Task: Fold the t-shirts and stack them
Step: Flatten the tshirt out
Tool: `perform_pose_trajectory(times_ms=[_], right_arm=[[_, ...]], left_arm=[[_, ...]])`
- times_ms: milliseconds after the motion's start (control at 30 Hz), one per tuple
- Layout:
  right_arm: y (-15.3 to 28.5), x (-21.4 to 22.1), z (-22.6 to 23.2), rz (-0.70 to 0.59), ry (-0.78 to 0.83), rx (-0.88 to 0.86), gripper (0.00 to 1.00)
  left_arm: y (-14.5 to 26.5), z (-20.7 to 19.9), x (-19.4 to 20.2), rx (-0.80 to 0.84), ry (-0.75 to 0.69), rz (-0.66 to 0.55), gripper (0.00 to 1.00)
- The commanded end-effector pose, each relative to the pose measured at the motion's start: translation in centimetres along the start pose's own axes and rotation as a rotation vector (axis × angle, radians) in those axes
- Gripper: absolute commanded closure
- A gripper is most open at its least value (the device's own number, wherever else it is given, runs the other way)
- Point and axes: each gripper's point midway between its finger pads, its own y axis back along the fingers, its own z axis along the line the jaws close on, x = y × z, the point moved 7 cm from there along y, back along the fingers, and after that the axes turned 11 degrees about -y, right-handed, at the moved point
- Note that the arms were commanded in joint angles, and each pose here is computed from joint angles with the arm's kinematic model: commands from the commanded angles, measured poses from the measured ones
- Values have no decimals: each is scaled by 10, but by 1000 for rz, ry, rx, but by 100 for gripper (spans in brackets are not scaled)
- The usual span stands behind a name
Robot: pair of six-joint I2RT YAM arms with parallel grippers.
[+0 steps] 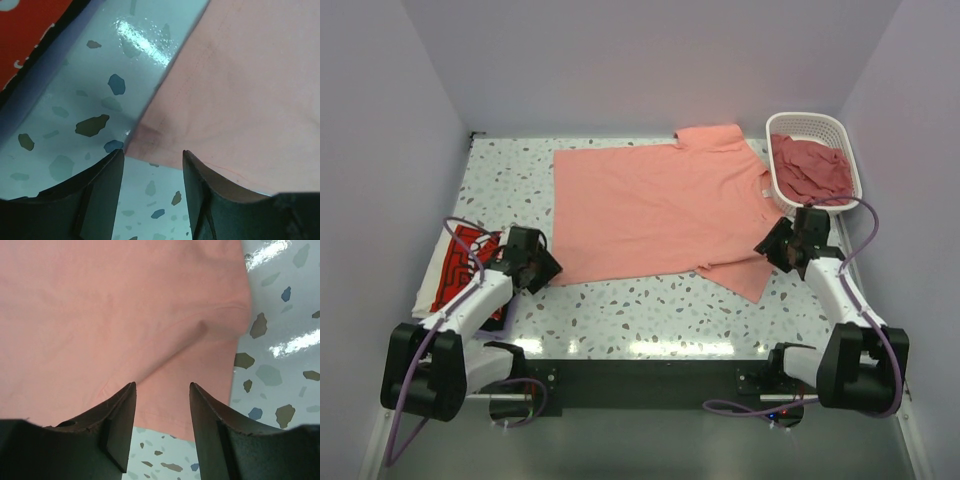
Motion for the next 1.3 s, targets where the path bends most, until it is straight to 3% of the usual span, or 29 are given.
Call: perform_pose_trajectory(times_ms=[0,400,567,633,667,767,1267], right_arm=[[15,6,1,23,42,-35,49],[27,22,-16,55,-23,57,49],[29,32,-25,83,-49,92,49],[28,39,-31,107,-56,112,49],[28,40,-33,112,-61,121,50],[28,45,-43,114,-80,183,50],[14,76,-63,172,-92,219,50]], left_arm=[[-9,0,-1,-31,37,-27,45],[-20,2,13,-85,57,-12,50],[-27,2,13,-96,58,-14,62],[-28,2,12,-96,62,-23,74],[-27,2,10,-98,70,-36,89],[-22,1,3,-112,70,-69,100],[-9,8,-18,-112,68,-134,100]])
